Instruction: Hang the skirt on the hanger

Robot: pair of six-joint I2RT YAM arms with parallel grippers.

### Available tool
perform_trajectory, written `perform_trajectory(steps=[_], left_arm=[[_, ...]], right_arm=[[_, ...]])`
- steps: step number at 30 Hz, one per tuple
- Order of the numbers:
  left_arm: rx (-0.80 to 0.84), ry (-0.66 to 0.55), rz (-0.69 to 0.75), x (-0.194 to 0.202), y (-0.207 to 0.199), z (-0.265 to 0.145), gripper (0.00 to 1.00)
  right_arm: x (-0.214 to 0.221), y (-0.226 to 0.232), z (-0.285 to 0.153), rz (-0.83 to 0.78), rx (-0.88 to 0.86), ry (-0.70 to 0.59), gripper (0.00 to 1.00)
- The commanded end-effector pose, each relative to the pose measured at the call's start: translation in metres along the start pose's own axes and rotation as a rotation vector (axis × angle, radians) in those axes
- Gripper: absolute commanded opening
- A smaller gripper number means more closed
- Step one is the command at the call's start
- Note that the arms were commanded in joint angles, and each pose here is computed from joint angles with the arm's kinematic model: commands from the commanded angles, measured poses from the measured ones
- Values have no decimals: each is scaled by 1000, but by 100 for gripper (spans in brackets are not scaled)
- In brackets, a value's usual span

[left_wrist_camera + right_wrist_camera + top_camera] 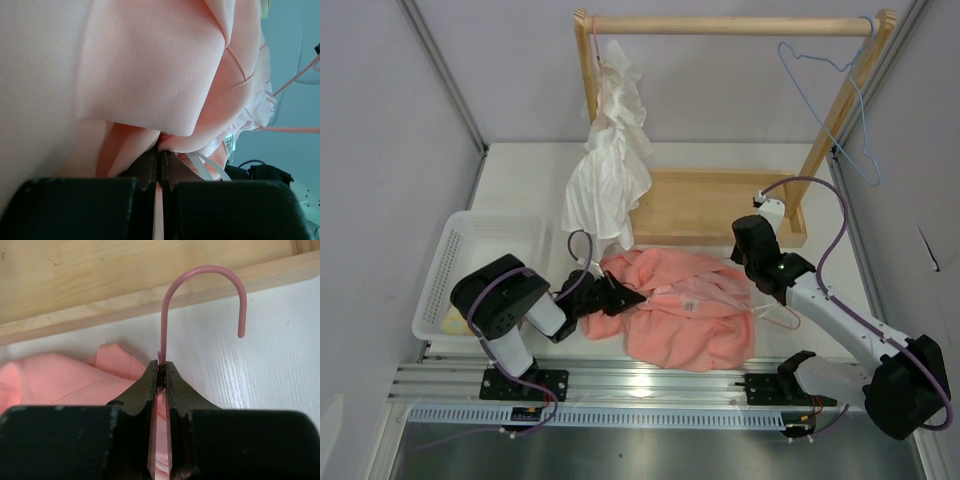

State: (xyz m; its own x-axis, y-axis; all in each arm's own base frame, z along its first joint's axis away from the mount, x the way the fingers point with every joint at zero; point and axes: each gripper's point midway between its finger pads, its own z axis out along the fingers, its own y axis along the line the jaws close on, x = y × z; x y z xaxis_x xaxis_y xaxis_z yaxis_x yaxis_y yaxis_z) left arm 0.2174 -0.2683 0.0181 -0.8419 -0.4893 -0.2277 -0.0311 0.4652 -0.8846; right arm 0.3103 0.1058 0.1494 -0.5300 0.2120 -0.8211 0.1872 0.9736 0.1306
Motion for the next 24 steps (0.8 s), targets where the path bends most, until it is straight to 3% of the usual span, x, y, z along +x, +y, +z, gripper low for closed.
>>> perform_trajectory(steps=[1,11,16,18,21,24], left_arm=[[-104,26,-18,-2,13,0,0],[-182,-13,161,-31,-5,5,0],[-285,30,239,-29,16,5,0],[-289,29,270,-28,18,1,7],[-253,-9,357,-33,3,-8,27],[-203,-53,446,-43,-20,-17,36]], right_arm=[[-1,-11,-6,-68,48,-45,0],[59,-2,33,-187,180,99,0],[72,3,45,-191,239,124,0],[72,3,45,-192,244,122,0],[72,3,48,-199,260,122,0],[73,3,50,-203,278,122,0]])
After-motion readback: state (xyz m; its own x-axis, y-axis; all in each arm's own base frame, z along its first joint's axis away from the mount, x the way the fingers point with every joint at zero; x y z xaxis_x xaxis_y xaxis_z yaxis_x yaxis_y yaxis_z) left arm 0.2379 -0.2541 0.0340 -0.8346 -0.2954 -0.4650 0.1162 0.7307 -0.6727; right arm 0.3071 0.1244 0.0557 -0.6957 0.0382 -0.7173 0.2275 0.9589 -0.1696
